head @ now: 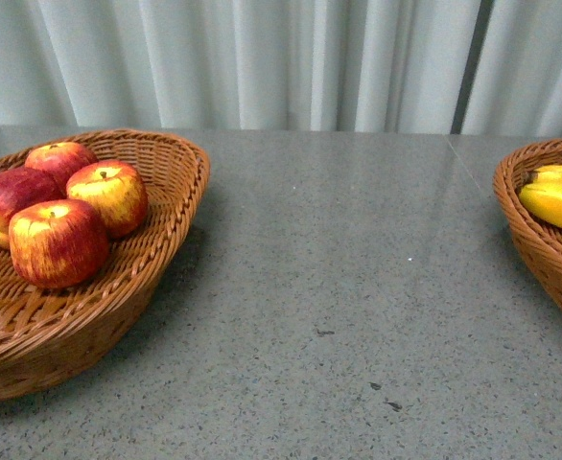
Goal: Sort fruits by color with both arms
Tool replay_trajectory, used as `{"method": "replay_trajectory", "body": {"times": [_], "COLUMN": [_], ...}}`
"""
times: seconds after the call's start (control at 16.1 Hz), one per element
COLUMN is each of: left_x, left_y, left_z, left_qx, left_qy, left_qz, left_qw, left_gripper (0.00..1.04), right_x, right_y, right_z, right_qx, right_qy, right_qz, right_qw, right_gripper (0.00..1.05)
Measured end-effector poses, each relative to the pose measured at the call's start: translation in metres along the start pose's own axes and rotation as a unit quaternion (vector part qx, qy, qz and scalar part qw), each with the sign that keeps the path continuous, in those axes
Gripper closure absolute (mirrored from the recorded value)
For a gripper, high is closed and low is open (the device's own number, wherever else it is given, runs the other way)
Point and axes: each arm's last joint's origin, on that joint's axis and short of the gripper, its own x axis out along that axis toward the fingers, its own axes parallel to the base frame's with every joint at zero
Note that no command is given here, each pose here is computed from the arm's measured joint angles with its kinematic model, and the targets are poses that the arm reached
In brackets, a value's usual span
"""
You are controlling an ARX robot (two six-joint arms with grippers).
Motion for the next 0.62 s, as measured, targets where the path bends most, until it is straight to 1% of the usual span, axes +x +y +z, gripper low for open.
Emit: {"method": "replay_trajectory", "body": {"times": [0.06, 0.12, 0.25, 0.31, 0.44, 0.56, 0.62], "left_x": [0.0, 0.0, 0.0, 0.0, 0.0, 0.0, 0.0], "left_y": [0.0, 0.0, 0.0, 0.0, 0.0, 0.0, 0.0], "left_z": [0.0, 0.0, 0.0, 0.0, 0.0, 0.0, 0.0], "left_qx": [0.0, 0.0, 0.0, 0.0, 0.0, 0.0, 0.0], "left_qy": [0.0, 0.0, 0.0, 0.0, 0.0, 0.0, 0.0], "left_qz": [0.0, 0.0, 0.0, 0.0, 0.0, 0.0, 0.0], "left_qw": [1.0, 1.0, 1.0, 1.0, 1.0, 1.0, 1.0], "left_gripper": [0.07, 0.07, 0.07, 0.07, 0.07, 0.07, 0.07], "right_x": [0.0, 0.001, -0.002, -0.01, -0.028, -0.052, -0.064], "right_y": [0.005, 0.008, 0.013, 0.019, 0.029, 0.044, 0.051], "right_z": [-0.01, -0.014, -0.004, 0.009, 0.037, 0.056, 0.056], "right_qx": [-0.012, -0.028, -0.044, -0.054, -0.062, -0.06, -0.053], "right_qy": [0.015, 0.019, 0.0, -0.024, -0.079, -0.137, -0.151], "right_qz": [0.013, 0.015, 0.017, 0.021, 0.032, 0.064, 0.075], "right_qw": [1.0, 0.999, 0.999, 0.998, 0.994, 0.987, 0.984], "right_gripper": [0.69, 0.63, 0.41, 0.28, 0.06, 0.07, 0.07]}}
